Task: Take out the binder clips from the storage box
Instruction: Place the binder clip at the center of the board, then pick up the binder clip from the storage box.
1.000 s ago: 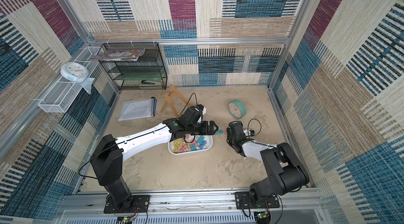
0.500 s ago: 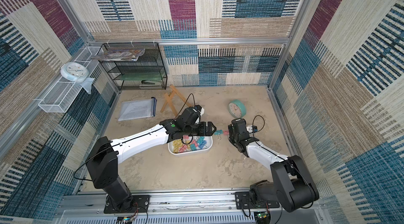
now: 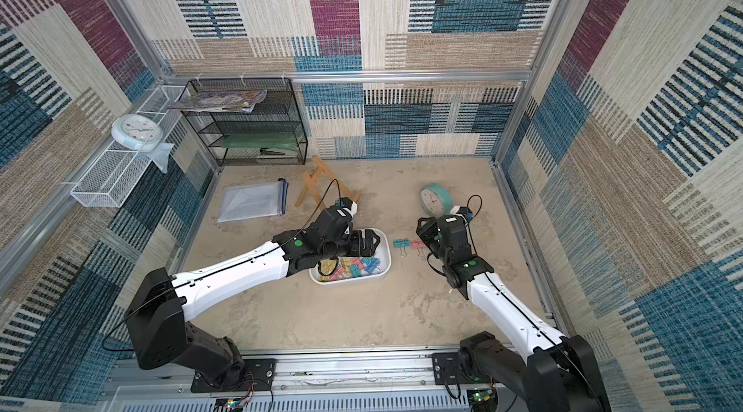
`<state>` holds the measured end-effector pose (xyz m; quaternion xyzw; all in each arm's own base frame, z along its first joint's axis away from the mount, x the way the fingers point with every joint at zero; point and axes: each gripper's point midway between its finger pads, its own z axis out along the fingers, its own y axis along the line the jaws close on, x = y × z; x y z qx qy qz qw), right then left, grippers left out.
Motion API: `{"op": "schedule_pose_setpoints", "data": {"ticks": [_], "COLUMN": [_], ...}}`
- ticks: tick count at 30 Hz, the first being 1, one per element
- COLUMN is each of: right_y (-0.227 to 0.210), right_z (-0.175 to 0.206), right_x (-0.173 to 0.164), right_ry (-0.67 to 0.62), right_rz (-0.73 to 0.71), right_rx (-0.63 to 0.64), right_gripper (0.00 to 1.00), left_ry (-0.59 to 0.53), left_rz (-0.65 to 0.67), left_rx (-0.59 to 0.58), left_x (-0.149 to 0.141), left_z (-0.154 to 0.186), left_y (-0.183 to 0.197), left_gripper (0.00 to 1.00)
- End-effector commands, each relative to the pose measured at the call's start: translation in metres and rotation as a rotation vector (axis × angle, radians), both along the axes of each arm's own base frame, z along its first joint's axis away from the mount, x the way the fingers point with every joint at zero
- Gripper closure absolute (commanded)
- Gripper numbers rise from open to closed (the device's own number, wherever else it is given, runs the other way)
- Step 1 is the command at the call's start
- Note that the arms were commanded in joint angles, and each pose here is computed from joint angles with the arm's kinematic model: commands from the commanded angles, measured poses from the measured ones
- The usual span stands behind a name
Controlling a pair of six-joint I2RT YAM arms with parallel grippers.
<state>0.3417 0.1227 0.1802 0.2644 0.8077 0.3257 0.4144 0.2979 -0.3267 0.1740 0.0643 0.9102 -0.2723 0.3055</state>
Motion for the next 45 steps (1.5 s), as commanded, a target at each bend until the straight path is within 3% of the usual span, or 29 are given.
{"op": "schedule_pose_setpoints", "data": {"ticks": [1,5,10,14,19,26,35,45], "right_y": [0.05,0.083,0.115,0.137,0.159,0.152,0.169,0.164], "right_z": [0.026,0.018,0.007,-0.002,-0.019,-0.073,-0.115,-0.135], "right_x": [-0.004,-0.008,-0.013,-0.016,-0.024,-0.014,-0.012,-0.012], "right_ry": [-0.111,-0.055,-0.008,0.045,0.094,0.285,0.417,0.492], "right_rz": [0.369,0.594,0.696,0.762,0.816,0.792,0.864,0.87], "right_rx": [-0.095,-0.14,-0.18,-0.299,-0.367,-0.558,-0.613,-0.718], "right_gripper": [0.56,0.58,0.59,0.6,0.61,0.61,0.64,0.67], "left_ry": [-0.063,-0.071,-0.073,-0.074,-0.051,-0.042,-0.031,-0.024], "left_rz": [0.041,0.076,0.118,0.138,0.175,0.184,0.183,0.196], "left_rx": [-0.005,0.051,0.07,0.056,0.025,0.063,0.06,0.059], "left_x": [0.009,0.009,0.001,-0.01,-0.019,-0.017,-0.015,-0.017], "left_z": [0.01,0.008,0.005,0.001,-0.01,-0.014,-0.019,-0.023], "left_y": [0.006,0.02,0.042,0.056,0.07,0.081,0.083,0.089], "left_gripper": [0.01,0.01,0.01,0.01,0.01,0.01,0.0,0.0]}}
